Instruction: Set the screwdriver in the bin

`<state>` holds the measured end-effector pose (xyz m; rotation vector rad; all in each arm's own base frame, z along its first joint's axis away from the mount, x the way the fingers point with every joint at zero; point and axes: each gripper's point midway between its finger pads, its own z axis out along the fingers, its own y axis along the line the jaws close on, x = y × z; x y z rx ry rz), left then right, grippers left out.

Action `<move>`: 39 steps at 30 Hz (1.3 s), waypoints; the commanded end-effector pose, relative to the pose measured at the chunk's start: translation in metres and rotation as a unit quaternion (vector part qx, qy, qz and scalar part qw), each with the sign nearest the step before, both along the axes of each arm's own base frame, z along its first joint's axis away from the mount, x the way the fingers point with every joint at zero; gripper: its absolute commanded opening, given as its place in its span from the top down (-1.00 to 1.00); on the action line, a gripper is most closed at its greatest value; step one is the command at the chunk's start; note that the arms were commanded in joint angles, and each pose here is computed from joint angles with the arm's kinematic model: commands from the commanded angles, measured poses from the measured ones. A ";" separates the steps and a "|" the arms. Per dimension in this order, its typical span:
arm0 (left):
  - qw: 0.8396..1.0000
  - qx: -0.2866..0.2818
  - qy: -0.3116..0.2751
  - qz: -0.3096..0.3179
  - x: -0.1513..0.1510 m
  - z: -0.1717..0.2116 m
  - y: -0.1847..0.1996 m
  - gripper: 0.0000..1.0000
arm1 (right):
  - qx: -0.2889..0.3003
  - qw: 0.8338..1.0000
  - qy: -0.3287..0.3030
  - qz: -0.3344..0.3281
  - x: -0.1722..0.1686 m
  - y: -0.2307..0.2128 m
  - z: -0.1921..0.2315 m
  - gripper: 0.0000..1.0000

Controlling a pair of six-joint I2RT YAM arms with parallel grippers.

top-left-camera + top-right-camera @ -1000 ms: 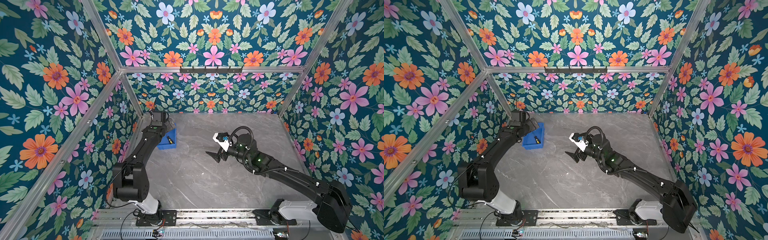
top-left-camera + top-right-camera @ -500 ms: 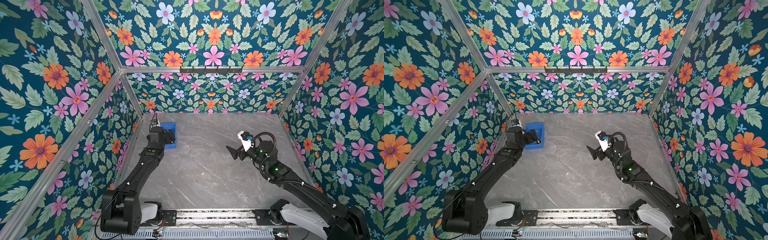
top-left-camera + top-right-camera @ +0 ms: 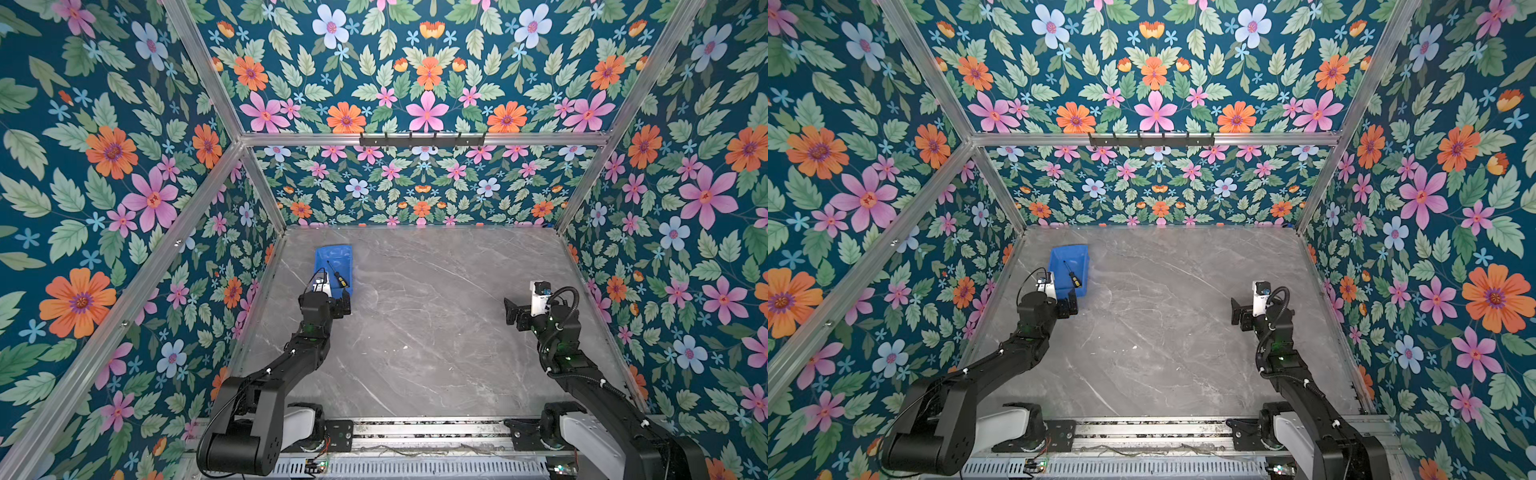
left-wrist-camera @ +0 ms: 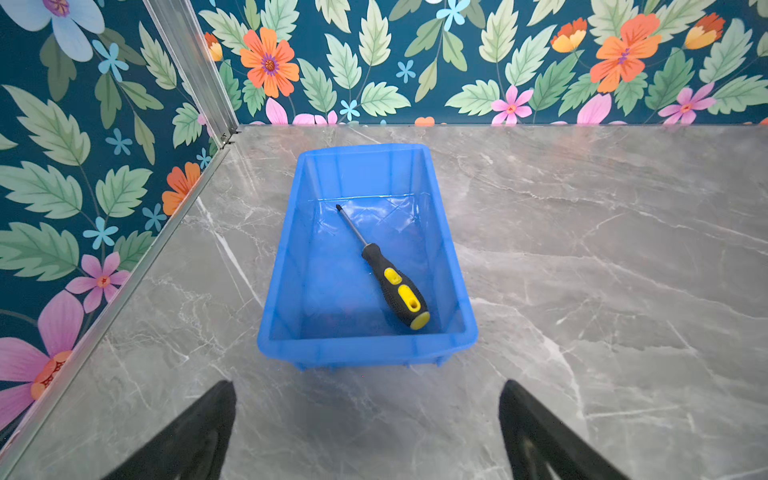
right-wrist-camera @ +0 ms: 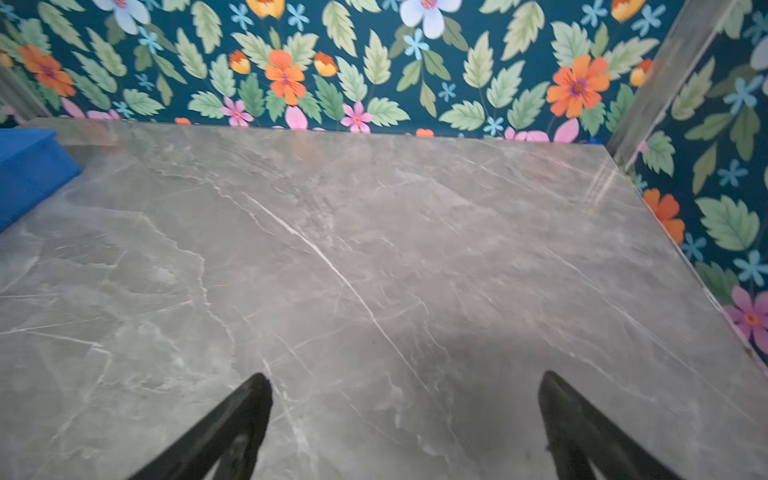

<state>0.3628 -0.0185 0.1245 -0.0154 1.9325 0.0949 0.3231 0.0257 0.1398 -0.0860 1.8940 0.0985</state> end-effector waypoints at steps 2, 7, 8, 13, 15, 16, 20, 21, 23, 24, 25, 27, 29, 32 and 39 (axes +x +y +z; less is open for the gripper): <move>0.997 0.015 -0.074 0.018 0.005 0.024 0.008 -0.99 | 0.008 0.998 -0.038 -0.042 0.007 -0.017 0.007 -0.99; 0.996 0.032 -0.081 -0.017 0.009 0.013 0.001 -0.99 | 0.028 0.996 -0.041 -0.075 0.013 -0.032 -0.005 -0.98; 0.996 0.034 -0.082 -0.018 0.011 0.012 0.001 -0.99 | 0.029 0.996 -0.042 -0.076 0.015 -0.032 -0.007 -0.98; 0.995 0.028 -0.093 -0.011 0.019 0.007 0.008 -0.99 | 0.035 0.995 -0.041 -0.083 0.026 -0.037 -0.013 -0.98; 0.996 0.022 -0.092 -0.004 0.023 0.004 0.013 -0.99 | 0.037 0.995 -0.036 -0.088 0.031 -0.039 -0.020 -0.98; 0.996 0.015 -0.092 0.000 0.024 0.001 0.017 -1.00 | 0.037 0.995 -0.035 -0.089 0.033 -0.040 -0.023 -0.98; 0.992 -0.013 -0.120 0.019 0.017 -0.005 0.034 -0.99 | 0.037 0.995 -0.020 -0.091 0.040 -0.041 -0.039 -0.99; 0.992 -0.019 -0.127 0.022 0.017 -0.005 0.036 -0.99 | 0.038 0.995 -0.030 -0.092 0.044 -0.042 -0.036 -0.99; 0.993 -0.026 -0.111 0.021 0.020 -0.009 0.038 -0.99 | 0.038 0.995 -0.009 -0.095 0.048 -0.042 -0.038 -0.99; 0.993 -0.025 -0.110 0.023 0.023 -0.009 0.039 -0.99 | 0.036 0.995 0.006 -0.097 0.049 -0.043 -0.043 -0.99; 0.994 -0.023 -0.101 0.029 0.027 -0.011 0.041 -1.00 | 0.036 0.994 0.007 -0.101 0.052 -0.044 -0.042 -0.99; 0.995 -0.021 -0.097 0.030 0.027 -0.013 0.041 -1.00 | 0.034 0.994 0.014 -0.101 0.052 -0.045 -0.044 -0.99; 0.995 -0.021 -0.098 0.030 0.026 -0.012 0.041 -1.00 | 0.033 0.994 0.011 -0.099 0.052 -0.044 -0.044 -0.99; 0.994 -0.021 -0.101 0.029 0.026 -0.011 0.041 -1.00 | 0.032 0.994 0.012 -0.099 0.052 -0.044 -0.044 -0.99; 0.995 -0.020 -0.098 0.013 0.028 -0.012 0.036 -1.00 | 0.032 0.995 0.012 -0.098 0.052 -0.044 -0.043 -0.99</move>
